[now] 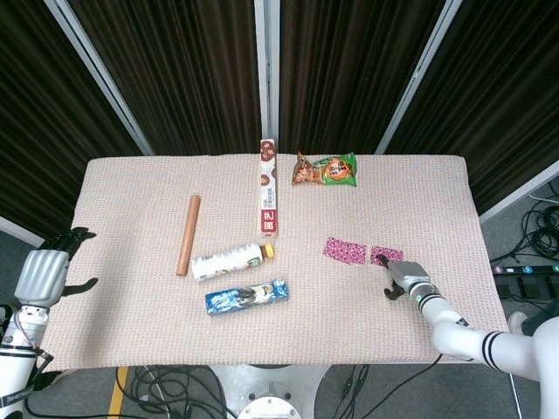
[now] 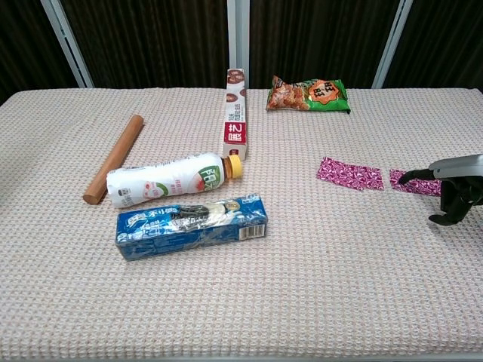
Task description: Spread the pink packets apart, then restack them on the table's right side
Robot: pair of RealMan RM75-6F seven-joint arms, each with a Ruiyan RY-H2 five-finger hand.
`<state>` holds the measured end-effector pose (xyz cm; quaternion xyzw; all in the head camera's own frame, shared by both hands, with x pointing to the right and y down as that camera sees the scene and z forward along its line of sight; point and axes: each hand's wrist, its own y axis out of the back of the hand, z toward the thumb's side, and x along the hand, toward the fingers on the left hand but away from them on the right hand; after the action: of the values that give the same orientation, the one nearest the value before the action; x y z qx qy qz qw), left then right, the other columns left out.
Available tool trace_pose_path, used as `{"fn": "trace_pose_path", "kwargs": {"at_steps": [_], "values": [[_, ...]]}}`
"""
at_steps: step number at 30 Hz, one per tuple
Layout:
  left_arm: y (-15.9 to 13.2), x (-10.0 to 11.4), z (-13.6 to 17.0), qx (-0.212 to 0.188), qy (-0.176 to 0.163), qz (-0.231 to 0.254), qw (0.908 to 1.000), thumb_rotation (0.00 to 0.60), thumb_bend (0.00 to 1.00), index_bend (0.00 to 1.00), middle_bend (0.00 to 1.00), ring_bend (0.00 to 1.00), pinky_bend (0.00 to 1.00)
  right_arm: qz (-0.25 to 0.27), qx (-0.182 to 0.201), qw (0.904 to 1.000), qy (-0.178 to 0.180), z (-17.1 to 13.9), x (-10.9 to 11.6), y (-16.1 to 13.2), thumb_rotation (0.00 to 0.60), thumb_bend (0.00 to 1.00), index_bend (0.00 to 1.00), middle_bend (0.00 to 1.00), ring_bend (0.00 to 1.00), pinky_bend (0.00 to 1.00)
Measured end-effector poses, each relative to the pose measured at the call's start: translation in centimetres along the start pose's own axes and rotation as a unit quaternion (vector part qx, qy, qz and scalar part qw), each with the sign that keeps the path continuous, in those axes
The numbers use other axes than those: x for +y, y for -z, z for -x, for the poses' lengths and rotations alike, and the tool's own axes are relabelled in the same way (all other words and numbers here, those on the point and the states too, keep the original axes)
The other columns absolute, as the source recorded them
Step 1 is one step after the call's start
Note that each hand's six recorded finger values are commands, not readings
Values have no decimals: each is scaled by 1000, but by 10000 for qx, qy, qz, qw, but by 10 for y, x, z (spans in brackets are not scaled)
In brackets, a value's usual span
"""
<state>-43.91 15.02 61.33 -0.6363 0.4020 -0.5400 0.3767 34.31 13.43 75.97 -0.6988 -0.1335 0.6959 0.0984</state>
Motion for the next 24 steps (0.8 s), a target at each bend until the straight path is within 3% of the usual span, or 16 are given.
{"fn": "trace_pose_path", "kwargs": {"at_steps": [8, 16, 24], "values": [[0, 1, 0, -5, -14, 12, 10000, 600, 0, 293, 307, 253, 327, 15, 154, 9998, 145, -7, 11, -8, 600, 375, 90, 1000, 1000, 1000], [3, 5, 0, 29, -61, 29, 10000, 600, 0, 293, 308, 253, 327, -102, 526, 9979, 352, -15, 24, -42, 600, 374, 89, 1000, 1000, 1000], [12, 10, 0, 114, -91, 49, 9999, 600, 0, 293, 307, 253, 327, -140, 610, 9975, 340, -9, 24, -66, 600, 374, 80, 1000, 1000, 1000]]}}
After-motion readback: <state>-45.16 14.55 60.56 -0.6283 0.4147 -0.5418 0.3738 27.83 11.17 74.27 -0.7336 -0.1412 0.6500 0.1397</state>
